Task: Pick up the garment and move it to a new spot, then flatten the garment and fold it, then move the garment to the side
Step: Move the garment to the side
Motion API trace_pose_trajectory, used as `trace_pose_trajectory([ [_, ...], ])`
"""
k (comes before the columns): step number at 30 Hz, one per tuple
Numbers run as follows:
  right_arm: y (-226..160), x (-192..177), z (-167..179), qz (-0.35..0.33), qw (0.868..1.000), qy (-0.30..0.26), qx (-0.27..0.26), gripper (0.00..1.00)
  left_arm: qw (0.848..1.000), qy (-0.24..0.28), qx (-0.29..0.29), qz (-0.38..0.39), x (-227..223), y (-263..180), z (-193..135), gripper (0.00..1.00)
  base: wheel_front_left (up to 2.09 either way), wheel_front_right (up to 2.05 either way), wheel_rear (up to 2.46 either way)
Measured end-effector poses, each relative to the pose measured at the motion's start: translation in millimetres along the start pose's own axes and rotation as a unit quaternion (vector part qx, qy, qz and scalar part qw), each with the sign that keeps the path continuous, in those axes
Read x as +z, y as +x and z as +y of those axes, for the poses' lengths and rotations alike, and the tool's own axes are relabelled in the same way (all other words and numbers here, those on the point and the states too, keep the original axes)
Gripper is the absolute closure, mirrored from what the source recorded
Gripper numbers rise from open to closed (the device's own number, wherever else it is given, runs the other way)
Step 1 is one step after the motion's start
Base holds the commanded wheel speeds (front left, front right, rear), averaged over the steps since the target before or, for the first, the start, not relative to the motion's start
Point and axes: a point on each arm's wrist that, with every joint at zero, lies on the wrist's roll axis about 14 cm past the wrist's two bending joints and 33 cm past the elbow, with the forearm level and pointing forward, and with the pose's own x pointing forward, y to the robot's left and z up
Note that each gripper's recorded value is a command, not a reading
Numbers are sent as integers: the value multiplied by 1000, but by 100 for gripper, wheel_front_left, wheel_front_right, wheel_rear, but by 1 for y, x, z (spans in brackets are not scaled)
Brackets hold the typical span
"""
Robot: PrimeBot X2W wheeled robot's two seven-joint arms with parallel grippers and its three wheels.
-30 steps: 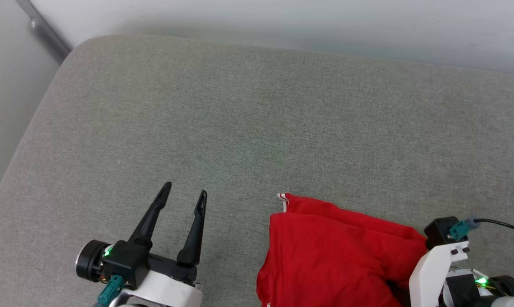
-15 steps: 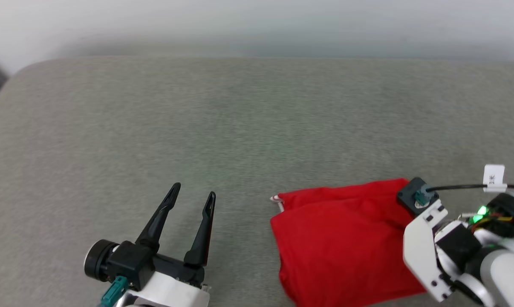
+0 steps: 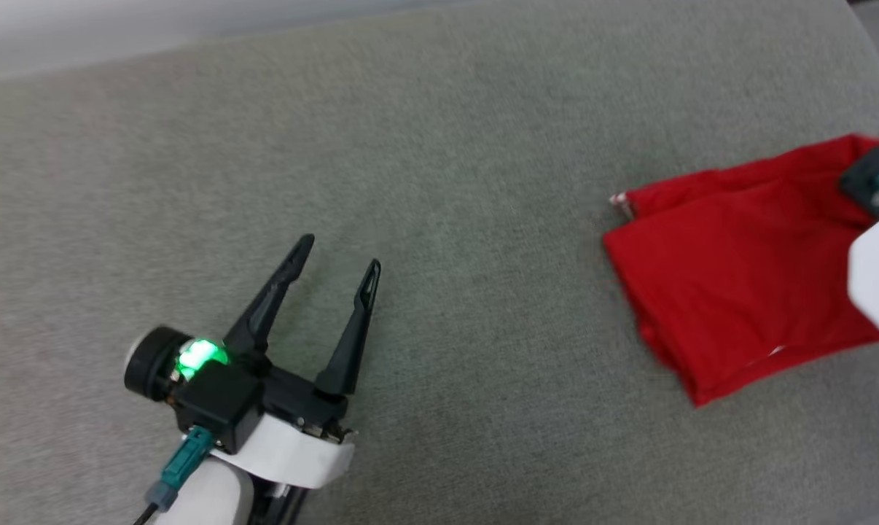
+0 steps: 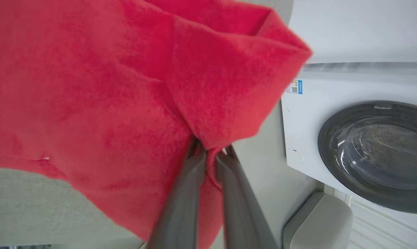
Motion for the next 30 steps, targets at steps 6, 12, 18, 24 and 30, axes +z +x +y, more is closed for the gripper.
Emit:
trace_pose_trajectory([
  [6,36,-52,-44,63,997,19,-50,100,999,-17,-39,21,-41,23,0,0,0,0,0],
  [12,59,-93,-79,112,989,29,-94,100,998,-27,-52,34,-73,32,9,0,0,0,0],
  [18,76,-117,-95,125,984,41,-122,100,997,-31,-60,31,-87,35,15,0,0,0,0],
  [24,86,-122,-103,118,981,47,-144,100,997,-35,-60,18,-87,39,18,0,0,0,0],
  [30,81,-103,-113,79,981,56,-170,0,998,-26,-54,15,-77,39,19,0,0,0,0],
])
